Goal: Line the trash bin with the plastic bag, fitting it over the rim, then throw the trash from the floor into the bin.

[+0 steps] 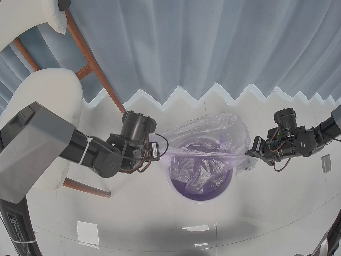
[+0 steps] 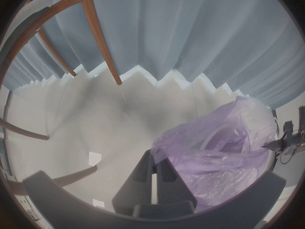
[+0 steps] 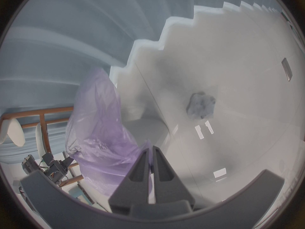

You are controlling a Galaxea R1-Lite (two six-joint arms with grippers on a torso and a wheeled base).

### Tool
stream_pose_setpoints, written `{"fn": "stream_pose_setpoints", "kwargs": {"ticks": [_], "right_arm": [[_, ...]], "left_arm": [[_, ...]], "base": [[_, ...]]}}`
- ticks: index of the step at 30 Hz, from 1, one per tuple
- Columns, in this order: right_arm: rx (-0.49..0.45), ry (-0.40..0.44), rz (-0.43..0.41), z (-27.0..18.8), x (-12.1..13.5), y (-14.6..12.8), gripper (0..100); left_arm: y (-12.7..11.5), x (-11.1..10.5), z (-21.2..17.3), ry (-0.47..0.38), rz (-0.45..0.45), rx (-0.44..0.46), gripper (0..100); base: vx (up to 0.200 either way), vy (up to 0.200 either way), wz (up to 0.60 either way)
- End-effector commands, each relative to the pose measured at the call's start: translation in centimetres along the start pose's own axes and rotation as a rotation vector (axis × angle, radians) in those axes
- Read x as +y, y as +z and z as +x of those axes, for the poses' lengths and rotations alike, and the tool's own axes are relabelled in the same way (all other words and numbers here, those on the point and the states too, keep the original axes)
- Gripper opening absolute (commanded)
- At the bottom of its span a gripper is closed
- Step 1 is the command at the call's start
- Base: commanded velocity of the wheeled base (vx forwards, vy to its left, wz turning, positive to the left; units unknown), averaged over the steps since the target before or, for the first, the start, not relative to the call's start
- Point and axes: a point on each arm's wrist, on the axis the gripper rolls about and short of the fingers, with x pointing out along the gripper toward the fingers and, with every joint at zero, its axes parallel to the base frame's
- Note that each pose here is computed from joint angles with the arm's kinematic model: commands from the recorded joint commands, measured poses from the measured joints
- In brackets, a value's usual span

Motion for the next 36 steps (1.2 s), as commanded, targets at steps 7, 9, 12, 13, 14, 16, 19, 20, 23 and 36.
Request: {"fn": "stream_pose_setpoints", "kwargs": {"ticks": [7, 9, 12, 13, 14, 16, 19, 20, 23, 36], "right_arm": [[0.008, -0.031, -0.013, -0.6, -1.0, -0.2, 0], [0.049, -0.038, -0.042, -0.8, -1.0, -1.7, 0], [0.107, -0.045, -0.064, -0.8, -1.0, -3.8, 0], [0.134, -0.048, -0.072, -0.8, -0.9, -4.7, 0], [0.144, -0.049, -0.077, -0.7, -0.8, -5.1, 0], [0.176, -0.049, -0.090, -0.6, -0.6, -6.2, 0], [0.220, -0.048, -0.112, -0.4, -0.3, -7.7, 0], [0.235, -0.044, -0.123, -0.3, -0.1, -8.3, 0], [0.262, -0.037, -0.149, 0.1, 0.2, -9.5, 0], [0.291, -0.062, -0.238, 0.5, -1.7, -11.5, 0]], "left_arm": [[0.1, 0.1, 0.1, 0.044, 0.028, 0.093, 0], [-1.2, 0.3, -0.3, 0.048, 0.050, 0.125, 0], [-2.5, 0.3, -0.5, 0.035, 0.062, 0.136, 0], [-3.1, 0.1, -0.5, 0.021, 0.065, 0.127, 0], [-3.3, 0.0, -0.5, 0.013, 0.067, 0.122, 0], [-4.5, -0.2, -0.6, -0.014, 0.080, 0.128, 0], [-6.3, 0.1, -0.9, -0.025, 0.135, 0.150, 0], [-6.6, 0.2, -1.0, -0.028, 0.154, 0.148, 0], [-7.8, 0.3, -0.9, -0.054, 0.198, 0.144, 0], [-9.9, 3.8, 1.1, -0.154, 0.362, 0.109, 0]], "base": [[0.000, 0.000, 0.00], [0.000, 0.000, 0.00], [0.000, 0.000, 0.00], [0.000, 0.000, 0.00], [0.000, 0.000, 0.00], [0.000, 0.000, 0.00], [0.000, 0.000, 0.00], [0.000, 0.000, 0.00], [0.000, 0.000, 0.00], [0.000, 0.000, 0.00]]}}
